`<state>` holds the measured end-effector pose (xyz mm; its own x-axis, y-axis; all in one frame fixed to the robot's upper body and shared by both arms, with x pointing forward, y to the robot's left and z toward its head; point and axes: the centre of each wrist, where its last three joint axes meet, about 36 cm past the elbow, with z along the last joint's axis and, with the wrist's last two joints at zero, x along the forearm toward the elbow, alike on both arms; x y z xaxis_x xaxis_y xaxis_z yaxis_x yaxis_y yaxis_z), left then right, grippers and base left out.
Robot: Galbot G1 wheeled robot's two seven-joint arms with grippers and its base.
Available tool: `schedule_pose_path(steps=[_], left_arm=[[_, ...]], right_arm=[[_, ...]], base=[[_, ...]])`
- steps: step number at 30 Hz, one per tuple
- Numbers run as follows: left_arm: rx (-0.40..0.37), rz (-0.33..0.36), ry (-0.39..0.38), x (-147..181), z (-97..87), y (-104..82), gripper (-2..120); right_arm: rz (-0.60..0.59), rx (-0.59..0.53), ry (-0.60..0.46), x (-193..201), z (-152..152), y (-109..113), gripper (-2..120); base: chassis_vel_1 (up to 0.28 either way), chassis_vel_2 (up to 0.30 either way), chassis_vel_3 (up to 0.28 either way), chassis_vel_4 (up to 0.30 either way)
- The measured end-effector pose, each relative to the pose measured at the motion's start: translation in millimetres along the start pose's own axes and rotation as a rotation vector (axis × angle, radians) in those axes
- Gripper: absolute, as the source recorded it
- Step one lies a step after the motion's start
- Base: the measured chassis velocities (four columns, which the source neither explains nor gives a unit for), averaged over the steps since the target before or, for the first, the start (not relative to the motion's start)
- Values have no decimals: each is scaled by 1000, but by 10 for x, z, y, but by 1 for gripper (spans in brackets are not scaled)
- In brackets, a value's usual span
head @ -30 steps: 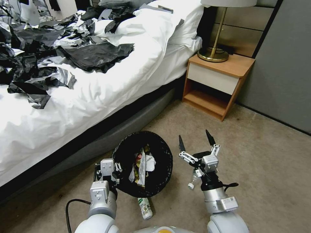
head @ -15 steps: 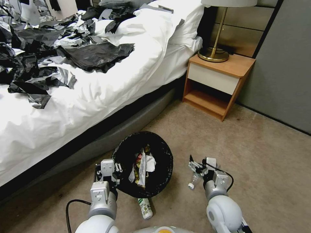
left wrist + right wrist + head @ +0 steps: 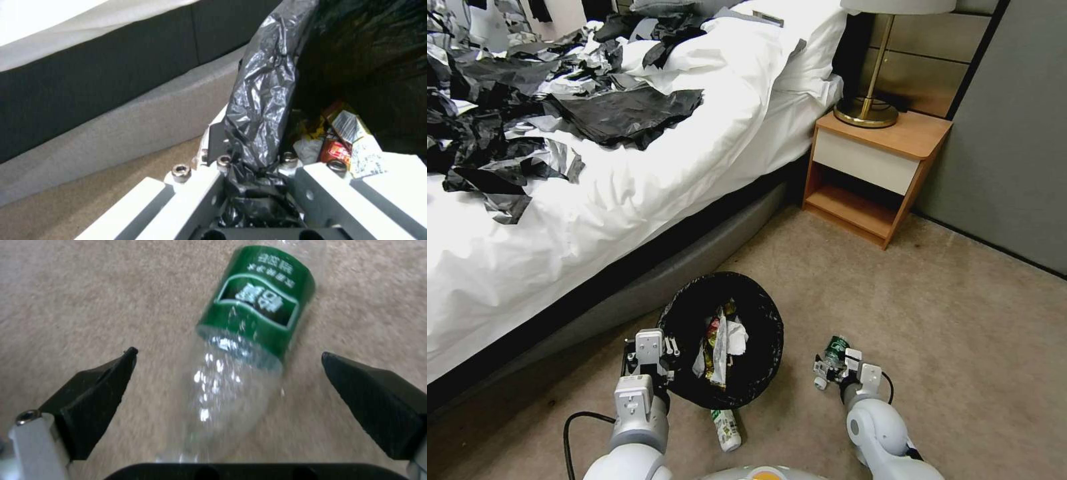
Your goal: Pick up the trash bin, then pick up the garbage from the floor and place it into the trash bin.
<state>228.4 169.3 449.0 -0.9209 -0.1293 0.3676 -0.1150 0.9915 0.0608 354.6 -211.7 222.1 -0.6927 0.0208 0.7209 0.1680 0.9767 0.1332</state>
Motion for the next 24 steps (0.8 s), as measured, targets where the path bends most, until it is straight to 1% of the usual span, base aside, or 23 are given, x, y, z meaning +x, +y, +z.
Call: schedule_pose_path(steps=[4, 5, 7, 8, 11, 12, 14, 15, 16, 17, 18, 21, 22, 23, 24], left_arm=[[0, -1, 0, 8, -3, 4, 0], [-1, -2, -1, 11, -1, 6, 0], [-2, -2, -1, 20, 4, -5, 0], [-2, -2, -1, 20, 4, -5, 0], [-3, -3, -1, 27, 10, -8, 0], [-3, -3, -1, 27, 10, -8, 0], [-3, -4, -3, 24, 7, -8, 0], [-3, -4, -3, 24, 7, -8, 0], [-3, -3, -4, 22, 5, -12, 0], [-2, -1, -4, 22, 6, -20, 0], [-2, -1, -4, 22, 6, -20, 0], [-2, 2, -5, 22, 8, -25, 0], [-2, 2, -5, 22, 8, -25, 0], [-3, 1, -6, 22, 8, -23, 0], [-4, 1, -6, 22, 8, -19, 0]], right_arm=[[-4, -1, -3, -80, -15, -2, 100], [-12, -1, -10, -158, -28, -4, 100], [-17, 7, -28, -281, -39, -11, 96], [-17, 7, -28, -281, -39, -11, 96], [-19, 21, -45, -299, -14, -22, 83], [-19, 21, -45, -299, -14, -22, 83], [-22, 24, -50, -259, 12, -25, 71], [-22, 24, -50, -259, 12, -25, 71], [-22, 24, -53, -238, 26, -26, 64], [-21, 25, -54, -229, 43, -29, 59], [-21, 25, -54, -229, 43, -29, 59], [-13, 33, -62, -224, 80, -48, 47], [-13, 33, -62, -224, 80, -48, 47], [-11, 36, -65, -224, 92, -54, 41], [-8, 39, -67, -223, 99, -59, 38]], base=[[0, 0, 0, 0], [0, 0, 0, 0], [0, 0, 0, 0], [0, 0, 0, 0], [0, 0, 0, 0], [0, 0, 0, 0], [0, 0, 0, 0], [0, 0, 0, 0], [0, 0, 0, 0], [0, 0, 0, 0], [0, 0, 0, 0], [0, 0, 0, 0], [0, 0, 0, 0], [0, 0, 0, 0], [0, 0, 0, 0]])
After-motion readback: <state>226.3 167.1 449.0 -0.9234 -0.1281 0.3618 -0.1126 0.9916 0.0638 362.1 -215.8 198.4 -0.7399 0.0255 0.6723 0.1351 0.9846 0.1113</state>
